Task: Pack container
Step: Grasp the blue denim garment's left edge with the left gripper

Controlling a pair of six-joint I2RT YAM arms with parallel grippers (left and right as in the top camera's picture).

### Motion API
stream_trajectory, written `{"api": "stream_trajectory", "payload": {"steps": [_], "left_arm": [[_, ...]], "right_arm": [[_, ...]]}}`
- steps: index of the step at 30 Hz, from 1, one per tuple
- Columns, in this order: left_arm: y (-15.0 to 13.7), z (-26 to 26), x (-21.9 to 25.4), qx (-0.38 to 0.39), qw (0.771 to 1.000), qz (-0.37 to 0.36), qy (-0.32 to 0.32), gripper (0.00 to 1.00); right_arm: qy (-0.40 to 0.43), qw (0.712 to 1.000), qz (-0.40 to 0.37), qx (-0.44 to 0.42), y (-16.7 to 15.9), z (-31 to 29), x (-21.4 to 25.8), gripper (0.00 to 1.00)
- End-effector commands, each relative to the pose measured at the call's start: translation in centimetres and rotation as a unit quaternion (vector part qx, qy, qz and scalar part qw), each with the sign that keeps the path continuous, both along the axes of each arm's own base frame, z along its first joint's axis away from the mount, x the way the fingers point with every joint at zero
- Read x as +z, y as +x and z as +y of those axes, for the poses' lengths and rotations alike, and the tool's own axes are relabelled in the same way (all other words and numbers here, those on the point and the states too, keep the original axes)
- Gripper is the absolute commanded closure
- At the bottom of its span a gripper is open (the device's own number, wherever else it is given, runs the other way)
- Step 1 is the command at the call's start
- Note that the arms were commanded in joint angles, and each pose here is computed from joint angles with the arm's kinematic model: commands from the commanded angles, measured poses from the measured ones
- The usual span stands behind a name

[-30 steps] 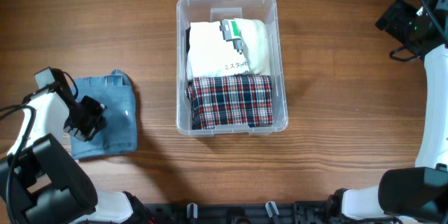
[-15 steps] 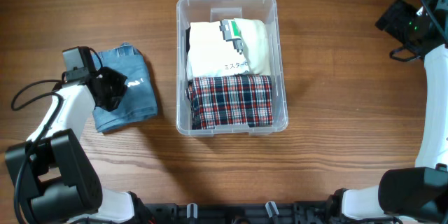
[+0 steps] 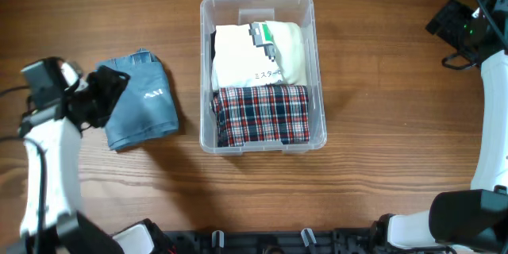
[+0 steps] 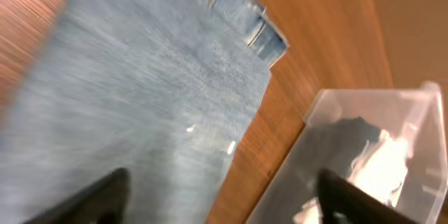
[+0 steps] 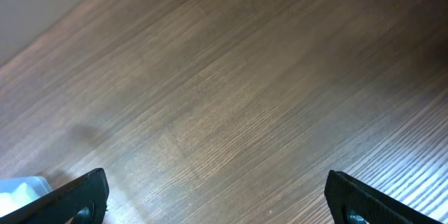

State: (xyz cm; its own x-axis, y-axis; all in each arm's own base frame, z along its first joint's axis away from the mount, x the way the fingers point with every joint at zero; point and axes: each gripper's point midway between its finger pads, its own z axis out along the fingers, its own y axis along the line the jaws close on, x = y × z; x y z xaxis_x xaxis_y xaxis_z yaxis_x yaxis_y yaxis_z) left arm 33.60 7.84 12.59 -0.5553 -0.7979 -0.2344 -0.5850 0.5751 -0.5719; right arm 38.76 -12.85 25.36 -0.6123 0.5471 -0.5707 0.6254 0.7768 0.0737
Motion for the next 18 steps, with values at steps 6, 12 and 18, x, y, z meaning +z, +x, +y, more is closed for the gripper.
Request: {"api": "stream_trajectory", "payload": {"steps": [6,12,18], "left_arm": [[-2.3,2.9,0.1,-0.017,0.999,0.006,0.034,0.1],[-1.2,3.6,-3.1,-0.045,0.998,0.024,0.039,0.1],[-0.6,6.5,-6.5,-0.021,0.997,0.05,0.056,0.15]], "right_arm": [[-0.009,1.0,0.009,-0.005,0.0,-0.6,-0.5,0.0],[-0.009,1.0,0.01,-0.005,0.0,-0.6,-0.5,0.0],[-0.009,1.0,0.009,-0.005,0.0,-0.6,-0.5,0.0]]}}
